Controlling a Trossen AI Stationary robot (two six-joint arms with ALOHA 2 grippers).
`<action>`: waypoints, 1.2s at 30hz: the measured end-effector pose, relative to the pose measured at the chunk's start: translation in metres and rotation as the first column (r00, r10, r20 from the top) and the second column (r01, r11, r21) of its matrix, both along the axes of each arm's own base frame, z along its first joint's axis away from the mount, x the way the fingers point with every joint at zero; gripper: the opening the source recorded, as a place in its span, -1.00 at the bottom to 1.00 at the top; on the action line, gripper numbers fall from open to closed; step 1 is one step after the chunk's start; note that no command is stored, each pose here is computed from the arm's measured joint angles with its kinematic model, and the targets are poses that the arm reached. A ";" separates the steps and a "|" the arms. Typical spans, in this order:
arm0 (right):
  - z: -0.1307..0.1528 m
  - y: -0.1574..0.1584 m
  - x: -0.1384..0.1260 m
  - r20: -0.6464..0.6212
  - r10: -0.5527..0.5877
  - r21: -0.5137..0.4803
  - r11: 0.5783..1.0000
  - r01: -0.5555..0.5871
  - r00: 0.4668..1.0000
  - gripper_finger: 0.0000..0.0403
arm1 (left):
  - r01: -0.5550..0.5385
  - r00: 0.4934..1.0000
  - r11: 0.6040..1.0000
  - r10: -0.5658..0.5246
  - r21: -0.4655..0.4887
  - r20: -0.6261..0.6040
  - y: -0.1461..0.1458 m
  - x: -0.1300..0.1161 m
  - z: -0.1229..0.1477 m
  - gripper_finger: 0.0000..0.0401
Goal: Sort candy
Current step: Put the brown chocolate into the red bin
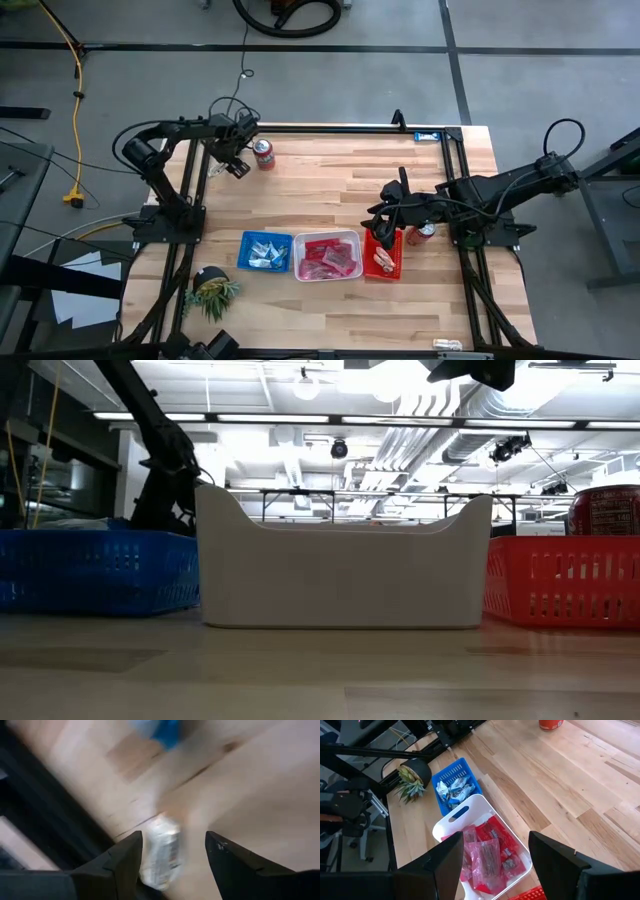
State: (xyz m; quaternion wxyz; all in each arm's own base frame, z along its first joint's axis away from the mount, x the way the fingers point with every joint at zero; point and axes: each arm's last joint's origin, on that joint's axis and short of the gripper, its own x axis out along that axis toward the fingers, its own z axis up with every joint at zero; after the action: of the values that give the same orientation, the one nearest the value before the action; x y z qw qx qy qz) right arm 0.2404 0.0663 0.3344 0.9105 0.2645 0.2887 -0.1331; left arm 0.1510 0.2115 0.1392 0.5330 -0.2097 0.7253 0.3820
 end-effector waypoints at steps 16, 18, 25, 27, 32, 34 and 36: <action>0.000 0.000 0.000 0.001 0.000 0.001 1.000 0.000 1.000 0.09 | 0.034 0.999 0.998 -0.035 -0.055 -0.011 -0.011 -0.008 0.019 -0.99; 0.000 0.000 0.000 0.000 0.000 0.001 1.000 0.000 1.000 0.09 | 0.028 0.999 0.999 -0.028 -0.020 0.015 -0.012 -0.008 0.033 -0.99; 0.000 0.000 0.000 0.001 0.000 0.000 1.000 0.000 1.000 0.09 | -0.063 0.969 0.987 0.025 0.148 0.246 -0.026 -0.013 0.102 -1.00; 0.000 0.000 0.000 0.006 -0.006 -0.006 1.000 0.006 1.000 0.09 | -0.103 0.937 0.978 0.034 0.184 0.346 -0.034 -0.014 0.119 -1.00; 0.004 -0.001 0.003 0.065 -0.059 -0.042 0.997 0.061 0.996 0.09 | -0.155 0.843 0.959 0.003 0.238 0.538 -0.065 -0.011 0.150 -1.00; 0.006 -0.001 0.004 0.085 -0.047 -0.053 0.997 0.051 0.995 0.09 | -0.152 0.799 0.956 -0.029 0.250 0.600 -0.081 -0.007 0.159 -1.00; 0.007 -0.001 0.005 0.095 -0.037 -0.062 0.997 0.043 0.995 0.09 | -0.146 0.745 0.958 -0.059 0.248 0.664 -0.099 0.000 0.167 -1.00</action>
State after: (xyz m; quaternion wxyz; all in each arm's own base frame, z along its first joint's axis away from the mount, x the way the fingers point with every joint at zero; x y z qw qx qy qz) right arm 0.2451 0.0656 0.3417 0.9282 0.2467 0.2358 -0.1480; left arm 0.1511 0.1128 0.3062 0.7714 -0.2702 0.4197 0.3947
